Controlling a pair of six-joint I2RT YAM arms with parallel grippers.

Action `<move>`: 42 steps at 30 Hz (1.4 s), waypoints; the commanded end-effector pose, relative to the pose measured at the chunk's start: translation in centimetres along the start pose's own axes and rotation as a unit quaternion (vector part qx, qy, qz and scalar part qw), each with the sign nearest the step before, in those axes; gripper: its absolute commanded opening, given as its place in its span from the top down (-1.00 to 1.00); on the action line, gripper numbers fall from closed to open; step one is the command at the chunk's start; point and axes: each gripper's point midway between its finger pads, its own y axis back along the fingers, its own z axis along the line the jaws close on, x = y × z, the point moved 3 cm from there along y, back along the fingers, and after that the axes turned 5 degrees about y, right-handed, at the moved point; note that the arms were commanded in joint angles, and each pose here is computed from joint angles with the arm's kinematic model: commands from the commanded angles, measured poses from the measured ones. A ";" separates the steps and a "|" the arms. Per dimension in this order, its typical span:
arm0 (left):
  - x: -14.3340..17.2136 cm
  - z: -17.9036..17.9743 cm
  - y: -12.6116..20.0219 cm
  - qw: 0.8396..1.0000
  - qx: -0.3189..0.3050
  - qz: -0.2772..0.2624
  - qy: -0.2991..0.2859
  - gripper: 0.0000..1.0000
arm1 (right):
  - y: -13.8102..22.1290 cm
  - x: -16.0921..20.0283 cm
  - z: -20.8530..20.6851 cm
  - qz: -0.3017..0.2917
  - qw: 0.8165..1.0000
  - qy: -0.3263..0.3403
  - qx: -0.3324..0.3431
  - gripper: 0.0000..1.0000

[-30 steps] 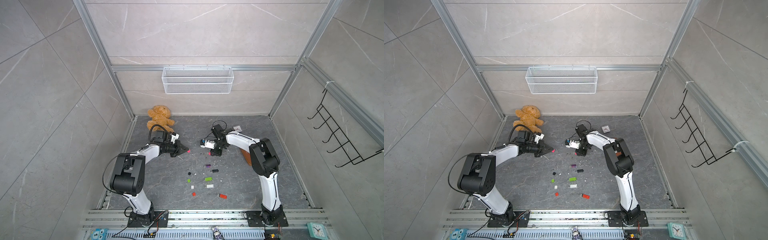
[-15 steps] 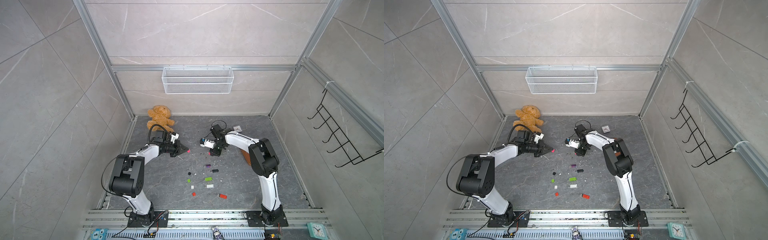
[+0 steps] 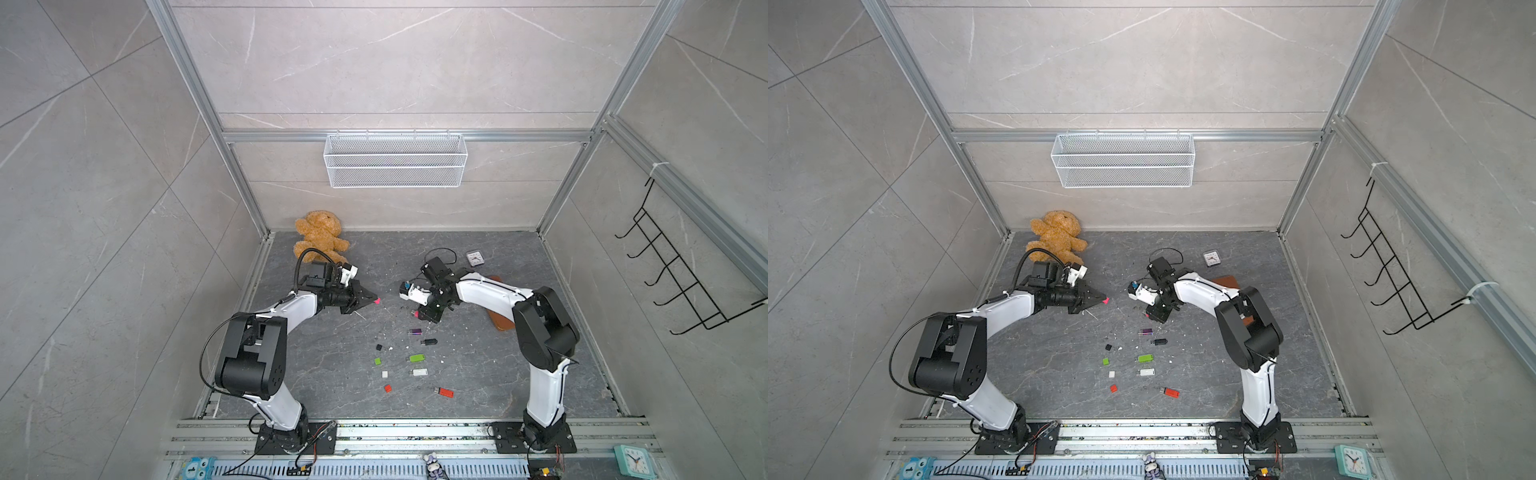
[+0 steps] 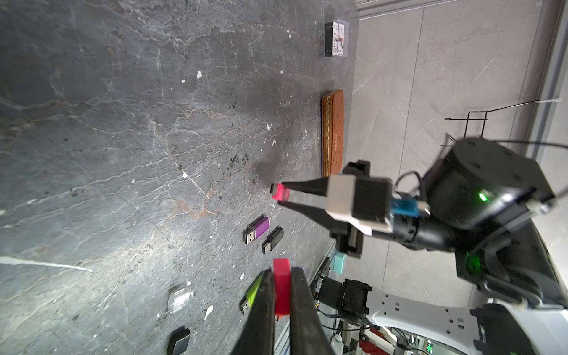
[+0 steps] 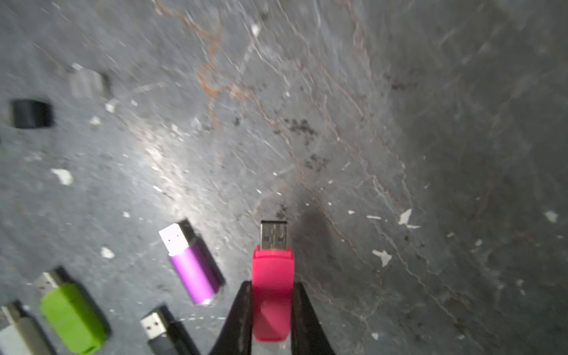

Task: Close the usb drive cover
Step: Pick up the USB drive from the center of the board.

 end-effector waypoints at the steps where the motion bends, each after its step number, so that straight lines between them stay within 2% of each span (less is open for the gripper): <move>1: 0.4 -2.4 0.7 0.999 0.032 0.000 -0.029 1.00 | 2.2 -4.0 1.6 -0.091 0.995 0.000 0.029 0.68; 4: 0.7 -2.6 0.6 0.999 0.037 0.003 -0.035 1.00 | 2.8 -5.6 2.6 -0.127 0.991 0.003 0.039 0.68; 10: 1.3 -3.2 0.4 0.998 0.046 0.012 -0.047 1.00 | 3.2 -7.3 3.9 -0.157 0.986 0.021 0.049 0.68; 24: 2.6 -3.6 -0.5 0.997 0.044 0.032 -0.060 1.00 | 3.0 -8.0 3.8 -0.172 0.983 0.017 0.053 0.69; 42: 2.6 -3.4 -0.1 0.997 0.021 0.018 -0.079 1.00 | 3.3 -7.7 4.1 -0.177 0.983 0.013 0.051 0.70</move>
